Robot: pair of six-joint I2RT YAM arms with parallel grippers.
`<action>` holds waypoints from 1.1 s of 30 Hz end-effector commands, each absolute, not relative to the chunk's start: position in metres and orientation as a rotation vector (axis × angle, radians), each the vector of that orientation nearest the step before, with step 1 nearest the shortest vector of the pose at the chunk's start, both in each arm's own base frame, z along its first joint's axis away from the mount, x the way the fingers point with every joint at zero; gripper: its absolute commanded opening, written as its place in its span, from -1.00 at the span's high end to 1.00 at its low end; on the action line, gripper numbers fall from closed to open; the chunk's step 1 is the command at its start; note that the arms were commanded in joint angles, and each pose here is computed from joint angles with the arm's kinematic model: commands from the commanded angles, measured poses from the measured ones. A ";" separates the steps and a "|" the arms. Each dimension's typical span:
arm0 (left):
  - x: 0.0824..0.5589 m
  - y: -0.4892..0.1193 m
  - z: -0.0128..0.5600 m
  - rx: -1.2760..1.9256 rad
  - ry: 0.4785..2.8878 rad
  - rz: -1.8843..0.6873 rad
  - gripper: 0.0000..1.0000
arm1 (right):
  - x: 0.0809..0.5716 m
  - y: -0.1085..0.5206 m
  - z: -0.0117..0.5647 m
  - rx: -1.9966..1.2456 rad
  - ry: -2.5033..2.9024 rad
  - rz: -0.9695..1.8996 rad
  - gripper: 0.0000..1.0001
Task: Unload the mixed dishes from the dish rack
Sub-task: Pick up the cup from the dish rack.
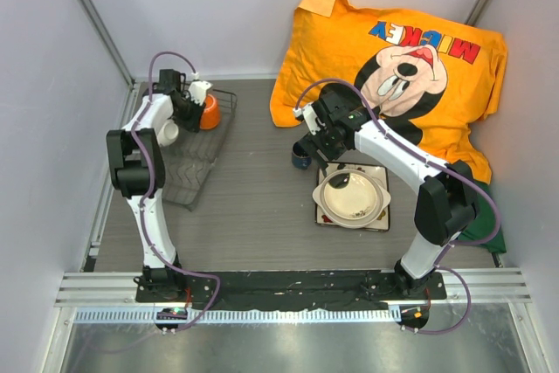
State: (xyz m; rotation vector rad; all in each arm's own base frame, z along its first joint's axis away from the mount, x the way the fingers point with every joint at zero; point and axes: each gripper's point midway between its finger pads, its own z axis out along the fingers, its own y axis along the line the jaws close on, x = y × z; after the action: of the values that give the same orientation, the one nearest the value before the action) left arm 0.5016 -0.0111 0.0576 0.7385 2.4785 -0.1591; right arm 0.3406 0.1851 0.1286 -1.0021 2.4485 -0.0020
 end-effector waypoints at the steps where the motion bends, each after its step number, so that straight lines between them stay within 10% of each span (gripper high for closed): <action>1: 0.488 -0.027 0.091 0.673 2.441 -0.343 1.00 | 0.347 0.189 0.134 -1.002 2.411 0.013 -0.61; 33: 0.476 -0.031 0.209 0.487 2.231 -0.561 1.00 | 0.353 0.192 0.147 -0.970 2.385 0.013 -0.57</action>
State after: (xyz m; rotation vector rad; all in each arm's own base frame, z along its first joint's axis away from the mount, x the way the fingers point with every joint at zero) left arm 0.4745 -0.0141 0.1267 0.4931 2.4298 -0.4542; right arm 0.3404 0.1862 0.1233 -1.0102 2.4609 0.0029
